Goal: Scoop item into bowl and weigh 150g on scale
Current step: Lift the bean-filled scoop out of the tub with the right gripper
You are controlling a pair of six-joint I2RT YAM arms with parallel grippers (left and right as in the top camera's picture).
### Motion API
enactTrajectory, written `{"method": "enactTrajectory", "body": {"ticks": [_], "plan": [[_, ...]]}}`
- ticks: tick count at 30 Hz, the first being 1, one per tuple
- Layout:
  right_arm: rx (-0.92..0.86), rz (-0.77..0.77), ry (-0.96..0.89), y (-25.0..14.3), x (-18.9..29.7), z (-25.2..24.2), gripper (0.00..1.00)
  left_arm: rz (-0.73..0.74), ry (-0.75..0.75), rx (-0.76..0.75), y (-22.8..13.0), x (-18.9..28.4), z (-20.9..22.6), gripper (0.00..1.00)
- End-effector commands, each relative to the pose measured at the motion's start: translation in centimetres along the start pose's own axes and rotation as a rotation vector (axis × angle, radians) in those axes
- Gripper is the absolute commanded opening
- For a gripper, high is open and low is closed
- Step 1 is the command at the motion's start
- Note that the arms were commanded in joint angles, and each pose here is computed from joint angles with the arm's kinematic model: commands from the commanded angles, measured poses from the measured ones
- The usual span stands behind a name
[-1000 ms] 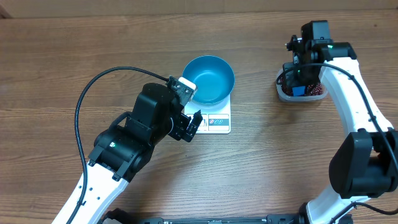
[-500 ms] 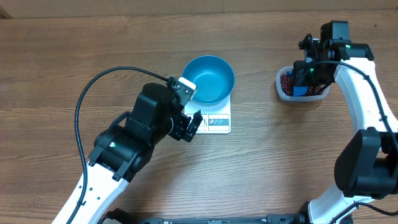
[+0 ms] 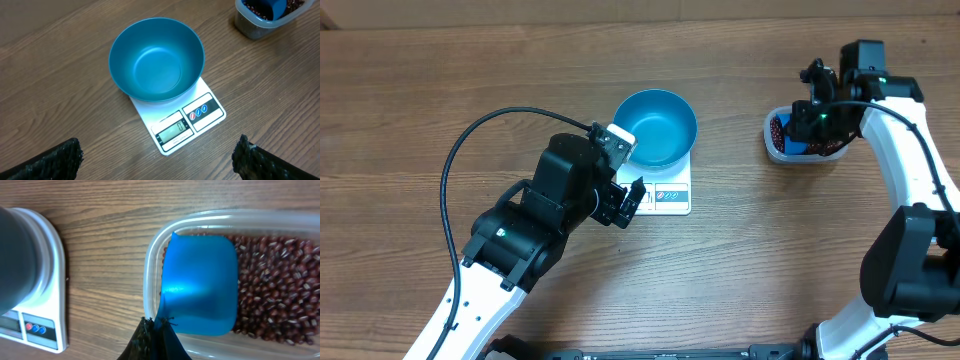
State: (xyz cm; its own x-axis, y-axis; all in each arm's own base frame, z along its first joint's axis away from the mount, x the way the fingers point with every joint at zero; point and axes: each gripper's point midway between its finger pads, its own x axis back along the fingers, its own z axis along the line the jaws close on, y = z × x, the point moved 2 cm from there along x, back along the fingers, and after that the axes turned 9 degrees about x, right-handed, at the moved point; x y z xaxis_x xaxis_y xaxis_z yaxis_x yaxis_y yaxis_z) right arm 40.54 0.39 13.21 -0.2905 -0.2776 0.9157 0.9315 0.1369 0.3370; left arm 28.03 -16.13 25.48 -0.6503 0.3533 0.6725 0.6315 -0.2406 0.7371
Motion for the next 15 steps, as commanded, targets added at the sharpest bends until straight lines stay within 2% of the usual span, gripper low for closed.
{"method": "enactTrajectory", "body": {"ticks": [1,15], "plan": [[-0.052,0.032,0.126,-1.7,-1.2,0.8,0.04,-0.004,0.009,0.019,0.1,0.1,0.2,1.00],[-0.197,-0.068,0.271,-1.7,1.0,-1.9,0.04,-0.004,0.009,0.019,0.1,0.1,0.2,0.99]]}}
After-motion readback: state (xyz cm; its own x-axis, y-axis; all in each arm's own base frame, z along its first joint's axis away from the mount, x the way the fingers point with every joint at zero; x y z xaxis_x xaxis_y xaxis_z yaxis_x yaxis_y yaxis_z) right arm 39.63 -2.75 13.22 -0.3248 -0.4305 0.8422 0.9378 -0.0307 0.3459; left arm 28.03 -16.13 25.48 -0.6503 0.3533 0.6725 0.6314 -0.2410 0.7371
